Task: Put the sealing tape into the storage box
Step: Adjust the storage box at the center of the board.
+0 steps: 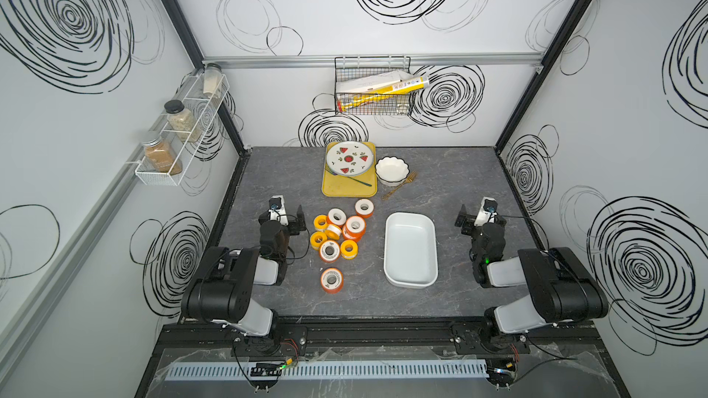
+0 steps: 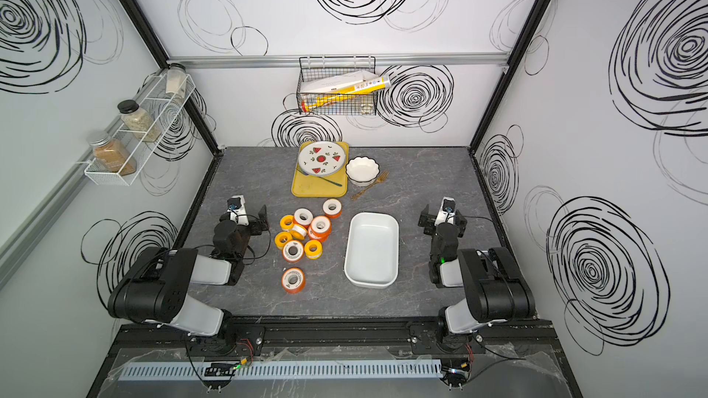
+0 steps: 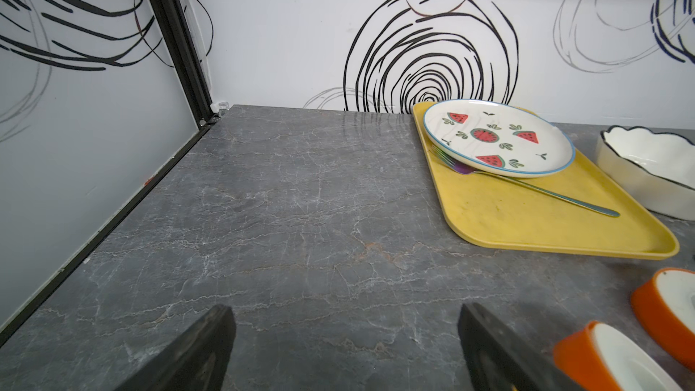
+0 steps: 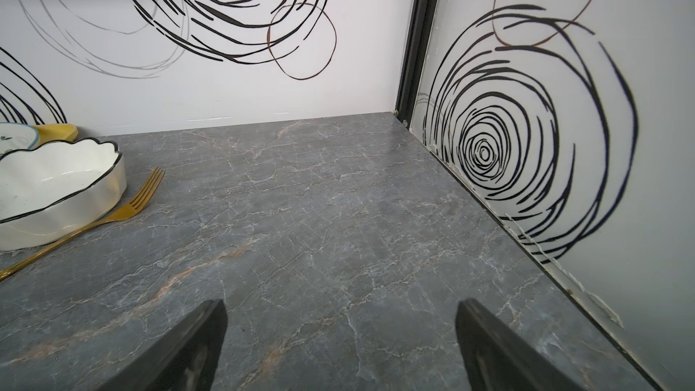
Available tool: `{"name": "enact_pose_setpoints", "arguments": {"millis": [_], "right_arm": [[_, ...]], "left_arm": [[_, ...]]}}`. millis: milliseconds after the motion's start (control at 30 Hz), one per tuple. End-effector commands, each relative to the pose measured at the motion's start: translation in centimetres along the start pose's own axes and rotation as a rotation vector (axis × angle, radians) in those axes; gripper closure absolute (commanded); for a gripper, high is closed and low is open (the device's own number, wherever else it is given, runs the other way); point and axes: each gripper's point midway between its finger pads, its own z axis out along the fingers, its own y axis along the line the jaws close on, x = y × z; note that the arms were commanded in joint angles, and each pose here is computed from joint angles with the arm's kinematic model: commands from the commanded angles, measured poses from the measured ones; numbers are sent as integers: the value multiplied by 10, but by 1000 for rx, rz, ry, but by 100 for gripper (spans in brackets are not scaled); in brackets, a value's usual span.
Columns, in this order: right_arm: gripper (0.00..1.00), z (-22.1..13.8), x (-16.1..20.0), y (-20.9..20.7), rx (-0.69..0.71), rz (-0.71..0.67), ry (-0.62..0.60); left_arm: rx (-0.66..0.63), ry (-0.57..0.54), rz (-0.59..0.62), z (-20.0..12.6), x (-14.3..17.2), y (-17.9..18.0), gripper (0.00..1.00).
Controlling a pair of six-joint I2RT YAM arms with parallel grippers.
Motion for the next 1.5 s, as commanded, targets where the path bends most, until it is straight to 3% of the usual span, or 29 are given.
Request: {"name": "enact_pose_setpoints", "arguments": {"millis": [0, 200, 267, 367, 467, 600, 700, 800, 900, 1100, 1267, 1467], "right_arm": [[0, 1, -7, -1, 5, 4, -21], [0, 0, -9, -1, 5, 7, -28], [0, 4, -21, -3, 24, 6, -37], [0, 17, -55, -3, 64, 21, 35], [1, 13, -102, 11, -8, 48, 23], [1, -7, -141, 26, -120, 140, 20], [3, -22, -149, 29, -156, 181, 52], [4, -38, -144, 39, -236, 202, 102], [6, -49, -125, 45, -278, 227, 193], [14, -74, -70, 64, -396, 274, 381], [20, -93, -23, 87, -478, 248, 523], [23, -104, 20, 112, -517, 170, 659]], "left_arm": [[18, -58, -23, 3, -18, 1, 1], [-43, -75, -1, -1, -23, 3, 1], [-74, -107, 7, -7, -35, 3, 1], [-81, -55, 30, -6, -54, -12, 1], [-46, -53, -124, -11, -89, -31, 1], [134, -76, -322, -30, -144, -64, 1], [298, -128, -439, -58, -187, -84, 1], [266, -101, -430, -81, -216, -78, 1], [47, -15, -525, -95, -208, -39, 1], [93, 144, -350, -122, -168, -38, 1], [88, 217, -317, -128, -130, -36, 4], [84, 238, -303, -129, -123, -35, 8]]}}
